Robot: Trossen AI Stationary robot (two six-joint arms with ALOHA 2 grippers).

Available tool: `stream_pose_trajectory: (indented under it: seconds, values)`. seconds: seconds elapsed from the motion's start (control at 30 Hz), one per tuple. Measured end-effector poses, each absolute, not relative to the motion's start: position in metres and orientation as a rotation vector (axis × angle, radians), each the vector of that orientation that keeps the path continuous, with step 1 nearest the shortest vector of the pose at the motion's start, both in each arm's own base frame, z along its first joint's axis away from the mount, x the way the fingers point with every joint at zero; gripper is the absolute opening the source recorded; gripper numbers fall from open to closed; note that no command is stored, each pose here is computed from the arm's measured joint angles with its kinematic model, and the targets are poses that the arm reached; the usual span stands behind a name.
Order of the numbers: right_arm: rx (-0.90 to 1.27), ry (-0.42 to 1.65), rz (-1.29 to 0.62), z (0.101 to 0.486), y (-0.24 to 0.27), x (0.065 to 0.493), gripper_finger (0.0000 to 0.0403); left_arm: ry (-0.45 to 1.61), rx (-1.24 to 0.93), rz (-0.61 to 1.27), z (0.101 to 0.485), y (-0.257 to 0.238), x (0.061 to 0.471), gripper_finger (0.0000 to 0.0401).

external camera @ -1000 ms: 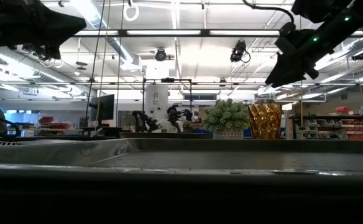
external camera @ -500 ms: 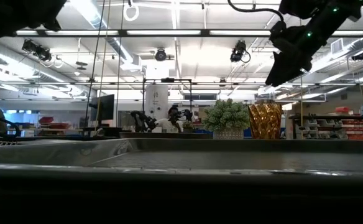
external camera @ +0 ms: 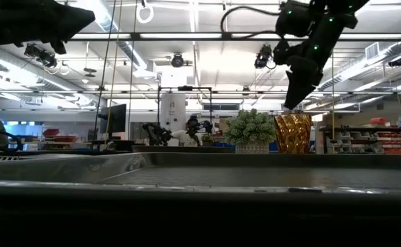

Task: Pick and place plate/cup/fork/spoon on tray
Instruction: Put the orange cup on the top right corner of the black tray

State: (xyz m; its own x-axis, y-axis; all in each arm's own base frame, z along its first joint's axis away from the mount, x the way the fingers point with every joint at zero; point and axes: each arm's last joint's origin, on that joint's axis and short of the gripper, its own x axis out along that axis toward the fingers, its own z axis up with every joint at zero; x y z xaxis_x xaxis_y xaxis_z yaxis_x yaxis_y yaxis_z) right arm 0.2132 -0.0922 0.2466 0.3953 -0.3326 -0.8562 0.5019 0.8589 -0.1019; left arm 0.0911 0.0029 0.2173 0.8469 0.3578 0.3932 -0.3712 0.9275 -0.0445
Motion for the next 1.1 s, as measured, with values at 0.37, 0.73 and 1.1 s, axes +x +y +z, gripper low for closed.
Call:
stream_pose_trajectory:
  seconds: [0.37, 0.73, 1.1]
  values:
    - [0.115, 1.214, -0.485, 0.244, -0.099, 0.221, 0.0211, -0.413, 0.024, 0.385, 0.218, 0.003, 0.091, 0.0052]
    - [0.121, 1.232, -0.429, 0.238, -0.114, 0.218, 0.0159, -0.413, 0.028, 0.385, 0.218, 0.003, 0.091, 0.0052]
    - [0.127, 1.244, -0.394, 0.236, -0.115, 0.218, 0.01, -0.396, 0.034, 0.385, 0.217, 0.003, 0.091, 0.0052]
